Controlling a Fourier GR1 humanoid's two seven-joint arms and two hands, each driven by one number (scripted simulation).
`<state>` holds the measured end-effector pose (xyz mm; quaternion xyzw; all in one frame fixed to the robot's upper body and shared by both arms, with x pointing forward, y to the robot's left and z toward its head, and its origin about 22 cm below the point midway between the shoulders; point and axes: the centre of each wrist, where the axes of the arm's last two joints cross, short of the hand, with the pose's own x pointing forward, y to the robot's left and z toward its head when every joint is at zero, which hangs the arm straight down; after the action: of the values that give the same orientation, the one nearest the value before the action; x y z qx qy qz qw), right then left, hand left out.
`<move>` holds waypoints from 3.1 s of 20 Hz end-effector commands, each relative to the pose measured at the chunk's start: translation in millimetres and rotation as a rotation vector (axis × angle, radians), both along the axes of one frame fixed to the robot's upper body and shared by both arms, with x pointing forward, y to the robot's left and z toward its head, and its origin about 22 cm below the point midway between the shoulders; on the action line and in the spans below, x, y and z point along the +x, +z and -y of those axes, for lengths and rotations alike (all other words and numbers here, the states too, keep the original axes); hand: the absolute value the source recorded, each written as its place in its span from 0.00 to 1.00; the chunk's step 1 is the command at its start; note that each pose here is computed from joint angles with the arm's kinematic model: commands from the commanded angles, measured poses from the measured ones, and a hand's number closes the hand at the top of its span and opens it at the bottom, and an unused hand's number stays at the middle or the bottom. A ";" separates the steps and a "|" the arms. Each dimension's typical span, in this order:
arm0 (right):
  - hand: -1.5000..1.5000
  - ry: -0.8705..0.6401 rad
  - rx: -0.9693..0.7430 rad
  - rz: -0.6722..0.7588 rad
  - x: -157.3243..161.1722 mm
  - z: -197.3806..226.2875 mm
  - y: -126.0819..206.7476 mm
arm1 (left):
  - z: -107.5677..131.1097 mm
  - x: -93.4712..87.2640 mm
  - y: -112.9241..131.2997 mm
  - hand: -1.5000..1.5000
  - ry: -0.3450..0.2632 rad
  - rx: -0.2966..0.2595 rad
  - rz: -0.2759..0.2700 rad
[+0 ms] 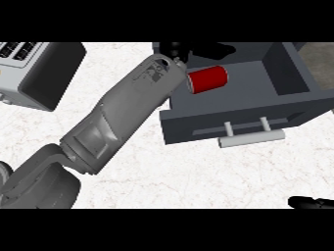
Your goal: Pick up the can, place it into the drawer and close the drawer
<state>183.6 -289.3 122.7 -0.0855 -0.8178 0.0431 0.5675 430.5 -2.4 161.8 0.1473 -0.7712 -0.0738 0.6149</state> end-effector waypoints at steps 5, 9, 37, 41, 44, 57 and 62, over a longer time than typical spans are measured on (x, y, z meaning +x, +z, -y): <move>0.00 0.012 -0.245 0.096 0.5 -5.8 17.9 | 3.2 -3.4 0.0 0.00 -0.006 -0.063 -0.015; 0.00 -0.005 -0.349 0.129 0.1 -4.2 19.8 | 2.2 -2.5 2.3 0.00 -0.019 -0.110 -0.006; 0.00 -0.203 -0.986 0.025 107.5 -71.8 -75.6 | -17.5 -7.2 46.8 0.00 0.000 -0.153 0.022; 0.00 -0.197 -1.012 0.011 117.3 -68.0 -109.1 | -34.3 -7.1 48.0 0.00 0.021 -0.153 -0.006; 0.00 -0.256 -1.017 -0.006 131.1 -44.4 -110.9 | -60.4 -10.9 46.5 0.00 0.018 -0.156 -0.001; 0.00 -0.363 -1.106 0.034 186.3 -58.1 -122.9 | -103.8 -21.2 57.2 0.00 0.015 -0.129 -0.030; 0.00 -0.407 -1.105 0.067 216.7 -60.7 -104.3 | -116.9 -32.0 61.5 0.00 0.007 -0.134 -0.050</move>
<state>387.0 -241.8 26.3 -0.5336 -0.6649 0.3512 0.3872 402.9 102.1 218.4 0.1030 -0.7620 -0.0238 0.6388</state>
